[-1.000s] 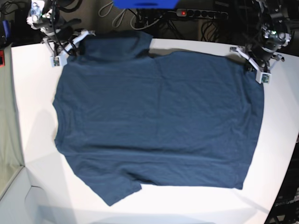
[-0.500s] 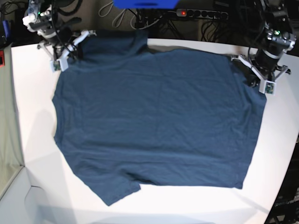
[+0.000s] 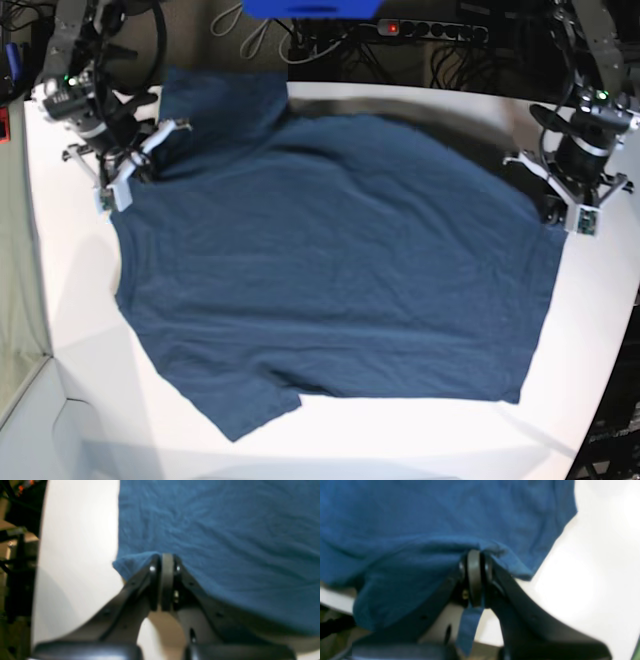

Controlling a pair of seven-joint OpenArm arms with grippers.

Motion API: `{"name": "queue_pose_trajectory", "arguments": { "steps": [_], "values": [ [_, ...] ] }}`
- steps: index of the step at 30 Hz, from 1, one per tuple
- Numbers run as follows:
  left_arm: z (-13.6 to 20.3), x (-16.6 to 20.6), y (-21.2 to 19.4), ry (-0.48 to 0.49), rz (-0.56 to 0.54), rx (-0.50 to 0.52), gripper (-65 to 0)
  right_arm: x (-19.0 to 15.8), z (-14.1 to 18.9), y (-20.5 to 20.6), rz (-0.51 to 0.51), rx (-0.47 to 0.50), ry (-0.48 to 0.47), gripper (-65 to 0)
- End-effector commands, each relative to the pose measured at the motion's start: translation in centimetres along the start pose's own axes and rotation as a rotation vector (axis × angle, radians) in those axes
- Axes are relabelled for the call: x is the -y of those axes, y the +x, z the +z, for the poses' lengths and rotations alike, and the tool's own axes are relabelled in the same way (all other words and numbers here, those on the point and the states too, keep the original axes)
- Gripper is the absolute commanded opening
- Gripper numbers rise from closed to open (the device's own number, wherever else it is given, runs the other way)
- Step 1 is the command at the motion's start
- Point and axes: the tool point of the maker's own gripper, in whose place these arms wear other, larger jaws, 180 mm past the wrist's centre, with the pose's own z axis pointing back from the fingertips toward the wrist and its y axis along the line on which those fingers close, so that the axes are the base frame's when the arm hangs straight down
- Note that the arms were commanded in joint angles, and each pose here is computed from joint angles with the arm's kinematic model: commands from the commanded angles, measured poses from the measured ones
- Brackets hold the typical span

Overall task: Layout the t-shirt on the table in an organized manner, then fold the t-shirt properly
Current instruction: 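Lift the shoulder edge with both grippers and fold it toward the hem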

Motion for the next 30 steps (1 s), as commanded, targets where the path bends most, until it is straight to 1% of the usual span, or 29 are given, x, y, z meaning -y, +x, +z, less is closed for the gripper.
{"name": "queue_pose_trajectory", "arguments": {
  "steps": [1, 7, 12, 15, 20, 25, 28, 30],
  "values": [
    [-0.1, -0.6, 0.8, 0.011, -0.005, 0.026, -64.9, 0.6, 0.3, 1.4, 0.009, 0.043, -0.016, -65.0],
    [-1.2, -1.9, -0.5, 0.018, 0.001, -0.016, -64.9, 2.1, -0.7, 3.0, 0.023, 0.053, -0.036, -65.0],
    [-2.4, -2.4, -0.2, 0.022, 0.025, -0.014, -64.9, 3.0, -2.2, 3.3, -0.002, 0.041, -0.035, -65.0],
    [-2.9, -2.5, 0.2, 0.019, 0.029, -0.009, -64.9, 3.6, -2.6, 3.4, 0.004, 0.034, -0.039, -65.0],
    [-2.7, -2.4, 0.6, 0.017, 0.026, 0.004, -64.9, 3.9, -2.9, 3.5, -0.004, 0.035, -0.043, -65.0],
    [-1.9, -2.3, 1.9, 0.026, 0.006, 0.042, -64.9, 3.8, -2.8, 3.4, -0.003, 0.033, -0.042, -65.0],
    [-2.1, -2.6, 1.7, 0.03, 0.006, 0.032, -64.9, 3.7, -2.9, 3.5, -0.001, 0.034, -0.039, -65.0],
    [-2.4, -2.6, 2.2, 0.03, 0.007, 0.042, -64.9, 3.7, -2.9, 3.5, 0.0, 0.035, -0.039, -65.0]
  ]
}}
